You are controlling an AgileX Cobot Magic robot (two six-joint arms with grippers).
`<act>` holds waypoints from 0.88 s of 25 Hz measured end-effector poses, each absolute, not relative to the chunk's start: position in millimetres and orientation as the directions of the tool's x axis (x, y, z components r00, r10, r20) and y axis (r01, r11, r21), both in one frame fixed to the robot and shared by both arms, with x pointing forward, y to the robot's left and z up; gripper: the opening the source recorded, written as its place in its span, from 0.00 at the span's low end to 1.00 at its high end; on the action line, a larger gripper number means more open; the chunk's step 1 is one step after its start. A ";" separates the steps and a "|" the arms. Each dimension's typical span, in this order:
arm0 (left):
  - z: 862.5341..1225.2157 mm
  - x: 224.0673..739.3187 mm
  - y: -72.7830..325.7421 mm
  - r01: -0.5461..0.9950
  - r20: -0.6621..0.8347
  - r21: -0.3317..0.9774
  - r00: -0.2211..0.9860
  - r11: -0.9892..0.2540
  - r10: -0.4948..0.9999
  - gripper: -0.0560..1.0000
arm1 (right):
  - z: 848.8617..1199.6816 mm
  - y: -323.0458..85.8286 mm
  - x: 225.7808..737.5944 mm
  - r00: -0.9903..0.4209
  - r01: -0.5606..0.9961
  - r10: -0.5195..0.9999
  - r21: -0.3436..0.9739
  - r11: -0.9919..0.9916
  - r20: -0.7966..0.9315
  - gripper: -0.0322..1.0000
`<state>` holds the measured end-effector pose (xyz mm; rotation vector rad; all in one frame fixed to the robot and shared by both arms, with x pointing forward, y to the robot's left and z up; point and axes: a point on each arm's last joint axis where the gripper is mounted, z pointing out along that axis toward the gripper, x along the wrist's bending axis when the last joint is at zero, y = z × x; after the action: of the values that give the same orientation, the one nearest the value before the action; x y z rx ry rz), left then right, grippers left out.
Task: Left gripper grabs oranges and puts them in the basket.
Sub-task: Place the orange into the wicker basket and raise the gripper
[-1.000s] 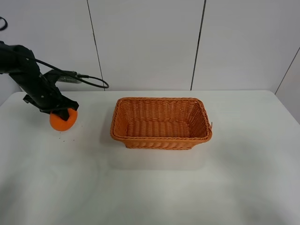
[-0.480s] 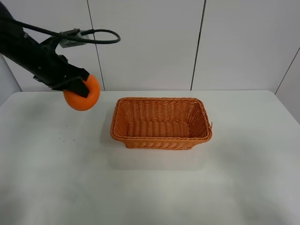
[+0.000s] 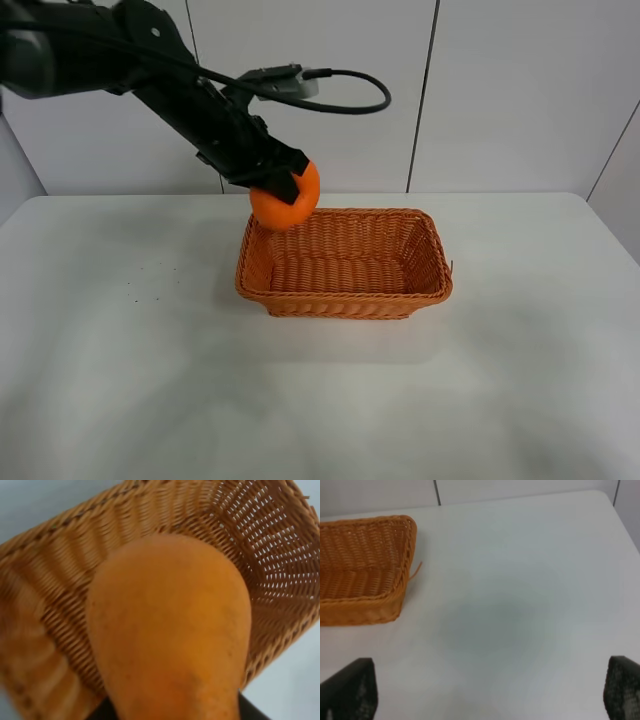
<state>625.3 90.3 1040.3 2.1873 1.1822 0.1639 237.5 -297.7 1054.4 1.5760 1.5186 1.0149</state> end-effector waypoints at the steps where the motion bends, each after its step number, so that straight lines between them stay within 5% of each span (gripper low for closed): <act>1: 1031.8 630.6 82.1 0.709 -0.184 0.578 0.596 -0.404 0.782 0.34 | 1054.4 -297.7 237.5 -0.001 0.438 0.998 0.898 -0.054 0.060 0.70; 10: 977.1 656.8 32.8 0.709 -0.199 0.527 0.640 -0.470 0.742 0.34 | 1054.4 -297.7 237.5 -0.001 0.438 0.998 0.898 -0.054 0.060 0.70; 22: 933.4 669.7 30.5 0.709 -0.145 0.463 0.652 -0.531 0.744 0.34 | 1054.4 -297.7 237.5 -0.001 0.438 0.998 0.898 -0.054 0.060 0.70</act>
<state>669.7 30.5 933.4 2.3822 1.1325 0.0951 237.5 -297.7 1054.4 1.5760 1.5186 1.0149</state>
